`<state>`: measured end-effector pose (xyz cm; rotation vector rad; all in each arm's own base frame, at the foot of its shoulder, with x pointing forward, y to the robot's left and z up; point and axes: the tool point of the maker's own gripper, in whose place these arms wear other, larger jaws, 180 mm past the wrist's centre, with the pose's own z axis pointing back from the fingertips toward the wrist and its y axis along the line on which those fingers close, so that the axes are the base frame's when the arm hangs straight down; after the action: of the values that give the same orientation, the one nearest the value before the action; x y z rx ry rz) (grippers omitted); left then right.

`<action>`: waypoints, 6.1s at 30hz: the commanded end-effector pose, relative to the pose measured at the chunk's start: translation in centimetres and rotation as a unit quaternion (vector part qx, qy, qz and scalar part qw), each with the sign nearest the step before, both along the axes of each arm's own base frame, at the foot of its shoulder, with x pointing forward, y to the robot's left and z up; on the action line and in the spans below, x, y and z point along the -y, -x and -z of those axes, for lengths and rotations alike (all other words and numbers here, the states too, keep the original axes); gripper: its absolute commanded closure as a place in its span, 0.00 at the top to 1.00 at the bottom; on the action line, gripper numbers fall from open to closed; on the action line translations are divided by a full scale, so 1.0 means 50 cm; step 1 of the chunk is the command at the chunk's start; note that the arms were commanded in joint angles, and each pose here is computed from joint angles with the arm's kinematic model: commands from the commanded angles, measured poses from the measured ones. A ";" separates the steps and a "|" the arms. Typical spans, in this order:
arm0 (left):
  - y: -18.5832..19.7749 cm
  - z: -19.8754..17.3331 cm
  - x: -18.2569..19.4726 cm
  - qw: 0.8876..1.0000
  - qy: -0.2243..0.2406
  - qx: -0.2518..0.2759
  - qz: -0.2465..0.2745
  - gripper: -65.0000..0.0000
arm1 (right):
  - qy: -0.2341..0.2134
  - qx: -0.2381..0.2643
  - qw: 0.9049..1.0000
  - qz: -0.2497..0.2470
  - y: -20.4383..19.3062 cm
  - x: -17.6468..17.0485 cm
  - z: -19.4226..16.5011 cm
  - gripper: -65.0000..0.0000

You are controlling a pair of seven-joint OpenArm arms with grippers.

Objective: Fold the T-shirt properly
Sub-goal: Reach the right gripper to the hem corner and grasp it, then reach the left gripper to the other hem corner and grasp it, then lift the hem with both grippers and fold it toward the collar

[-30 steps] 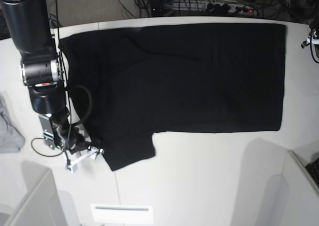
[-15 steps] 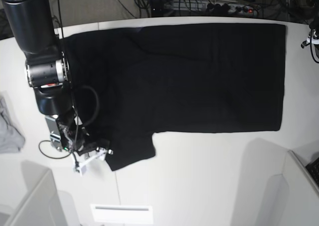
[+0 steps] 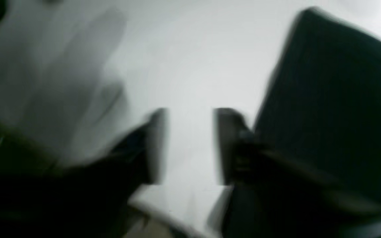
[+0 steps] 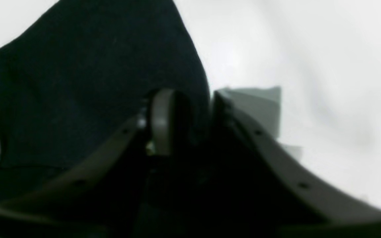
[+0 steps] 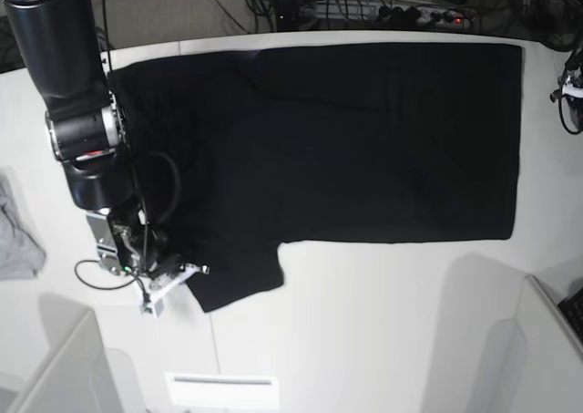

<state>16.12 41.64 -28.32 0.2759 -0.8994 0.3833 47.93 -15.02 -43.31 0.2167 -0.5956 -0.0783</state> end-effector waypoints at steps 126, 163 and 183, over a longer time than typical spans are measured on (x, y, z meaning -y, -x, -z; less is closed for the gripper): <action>-0.228 0.017 0.227 0.972 -0.017 0.053 0.229 0.00 | -0.040 0.168 0.985 -0.024 0.102 0.021 -0.144 0.00; -0.147 -0.010 0.176 0.981 0.031 0.047 0.186 0.00 | -0.038 0.180 0.983 -0.007 0.203 0.071 -0.234 0.00; -0.140 -0.005 0.178 0.981 0.032 0.040 0.187 0.00 | -0.018 0.154 0.987 -0.033 0.278 0.065 -0.224 0.00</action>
<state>22.34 32.59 -29.70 0.0186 -0.9364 0.0929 33.11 -18.02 -33.85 0.2868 -0.8342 -0.0031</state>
